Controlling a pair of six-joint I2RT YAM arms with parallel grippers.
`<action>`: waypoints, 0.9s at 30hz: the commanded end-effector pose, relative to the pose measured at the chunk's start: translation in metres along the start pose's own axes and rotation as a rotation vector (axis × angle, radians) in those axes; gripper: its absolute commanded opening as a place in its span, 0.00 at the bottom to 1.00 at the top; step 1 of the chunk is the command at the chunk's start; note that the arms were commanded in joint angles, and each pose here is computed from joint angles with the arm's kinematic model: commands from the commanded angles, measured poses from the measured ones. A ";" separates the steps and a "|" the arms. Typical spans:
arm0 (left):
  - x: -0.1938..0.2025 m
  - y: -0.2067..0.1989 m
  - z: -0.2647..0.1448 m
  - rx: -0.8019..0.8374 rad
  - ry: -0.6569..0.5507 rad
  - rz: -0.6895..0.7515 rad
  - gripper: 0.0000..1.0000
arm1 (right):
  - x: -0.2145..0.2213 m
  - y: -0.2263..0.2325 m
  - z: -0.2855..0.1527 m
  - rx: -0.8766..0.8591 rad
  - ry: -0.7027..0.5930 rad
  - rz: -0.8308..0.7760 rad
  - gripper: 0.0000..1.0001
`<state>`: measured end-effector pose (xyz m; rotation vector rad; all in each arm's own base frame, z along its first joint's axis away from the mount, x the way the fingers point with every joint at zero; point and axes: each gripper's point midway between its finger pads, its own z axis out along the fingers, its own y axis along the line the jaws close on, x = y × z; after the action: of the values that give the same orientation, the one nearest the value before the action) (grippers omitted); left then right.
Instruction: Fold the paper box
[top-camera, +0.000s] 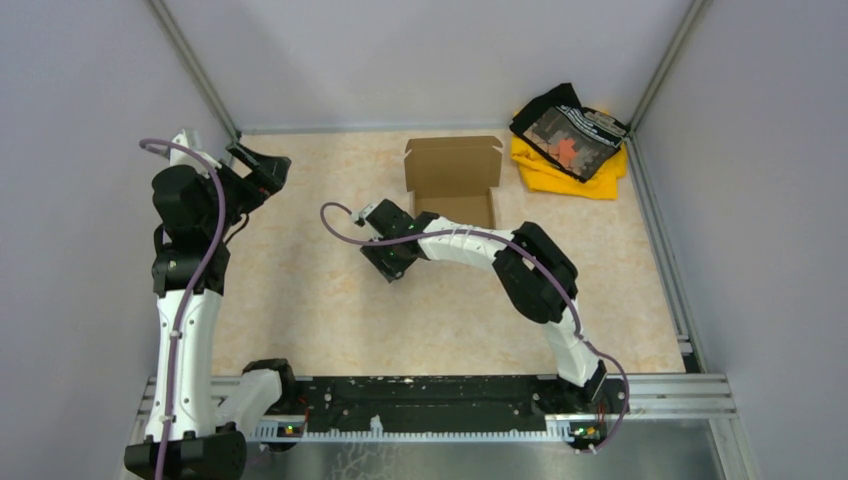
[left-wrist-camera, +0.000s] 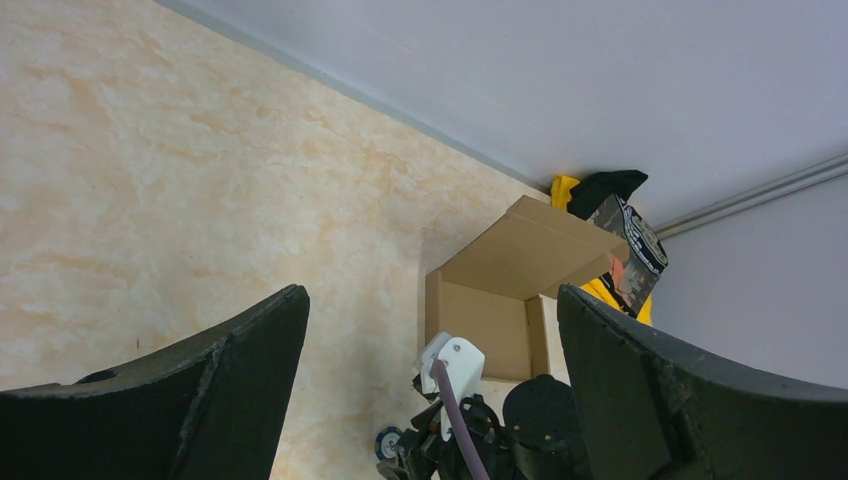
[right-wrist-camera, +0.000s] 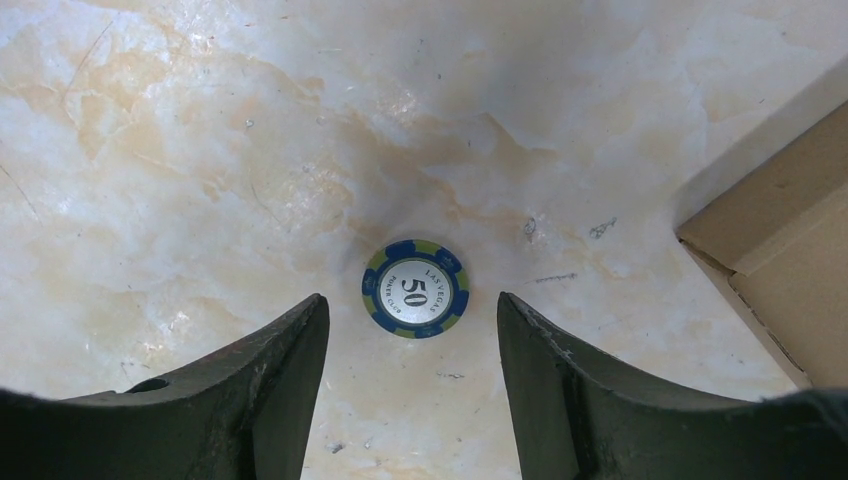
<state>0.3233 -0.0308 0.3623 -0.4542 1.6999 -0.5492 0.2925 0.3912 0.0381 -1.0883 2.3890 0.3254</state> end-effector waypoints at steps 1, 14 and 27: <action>-0.006 -0.003 -0.002 0.011 -0.028 0.015 0.99 | -0.003 0.001 0.007 -0.004 -0.011 -0.005 0.62; -0.008 -0.004 -0.002 0.013 -0.030 0.017 0.99 | 0.004 0.001 0.016 -0.004 0.017 -0.003 0.62; -0.007 -0.002 -0.002 0.010 -0.030 0.017 0.99 | 0.010 -0.002 0.017 0.008 0.042 -0.008 0.44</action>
<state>0.3233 -0.0308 0.3624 -0.4540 1.6995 -0.5486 0.2952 0.3884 0.0242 -1.0986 2.4007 0.2854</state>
